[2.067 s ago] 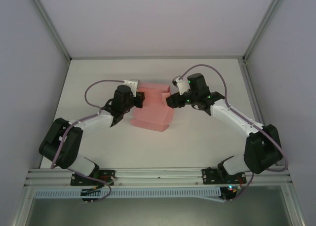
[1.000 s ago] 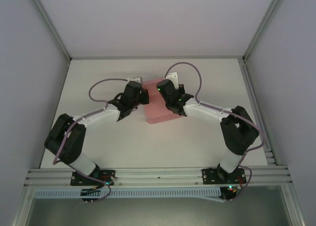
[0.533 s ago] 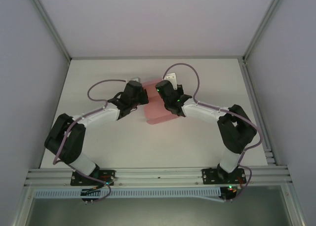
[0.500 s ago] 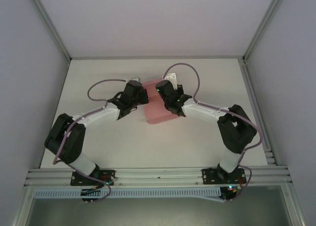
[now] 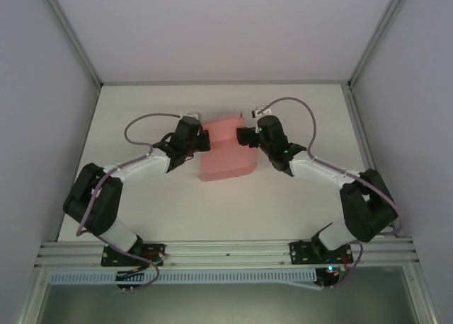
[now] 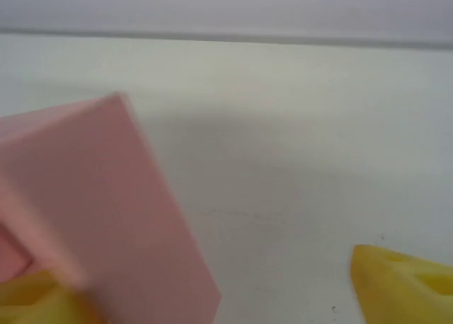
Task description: Assemble paper box
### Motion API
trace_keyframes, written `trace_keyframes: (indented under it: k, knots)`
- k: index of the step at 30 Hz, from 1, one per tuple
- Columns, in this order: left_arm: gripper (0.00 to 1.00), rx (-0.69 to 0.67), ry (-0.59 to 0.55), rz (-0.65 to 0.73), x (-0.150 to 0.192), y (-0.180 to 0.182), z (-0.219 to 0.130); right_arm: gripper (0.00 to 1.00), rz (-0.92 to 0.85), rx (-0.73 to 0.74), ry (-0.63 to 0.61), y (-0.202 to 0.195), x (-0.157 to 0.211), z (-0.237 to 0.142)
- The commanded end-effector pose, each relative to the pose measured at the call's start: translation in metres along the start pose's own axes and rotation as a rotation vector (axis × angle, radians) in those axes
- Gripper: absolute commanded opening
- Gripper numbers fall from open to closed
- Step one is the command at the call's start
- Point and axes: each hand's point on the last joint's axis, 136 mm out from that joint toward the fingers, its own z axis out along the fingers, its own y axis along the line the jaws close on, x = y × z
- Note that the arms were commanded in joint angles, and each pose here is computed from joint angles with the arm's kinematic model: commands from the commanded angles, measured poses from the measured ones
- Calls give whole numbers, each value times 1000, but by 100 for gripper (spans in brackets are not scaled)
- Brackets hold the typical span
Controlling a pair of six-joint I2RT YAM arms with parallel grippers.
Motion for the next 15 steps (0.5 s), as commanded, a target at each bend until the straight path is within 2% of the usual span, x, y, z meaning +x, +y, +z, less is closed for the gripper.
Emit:
trace_keyframes:
  k: [1,5,8,11,15]
  knots:
    - [0,-50,-36,30,-15,11,-7,100,-34,-262,-14,40,-11,-27]
    - [0,-24,-42,148,-24,2,-9,100,6,-310,-73,43,-24,-53]
    - [0,32,63,447,-19,-14,-9,100,98,-231,-74,18,-29,-67]
    - [0,64,170,714,-9,-17,-9,100,237,-74,11,-27,-19,-77]
    - [0,140,325,1103,21,-14,-14,100,302,9,107,-62,6,-96]
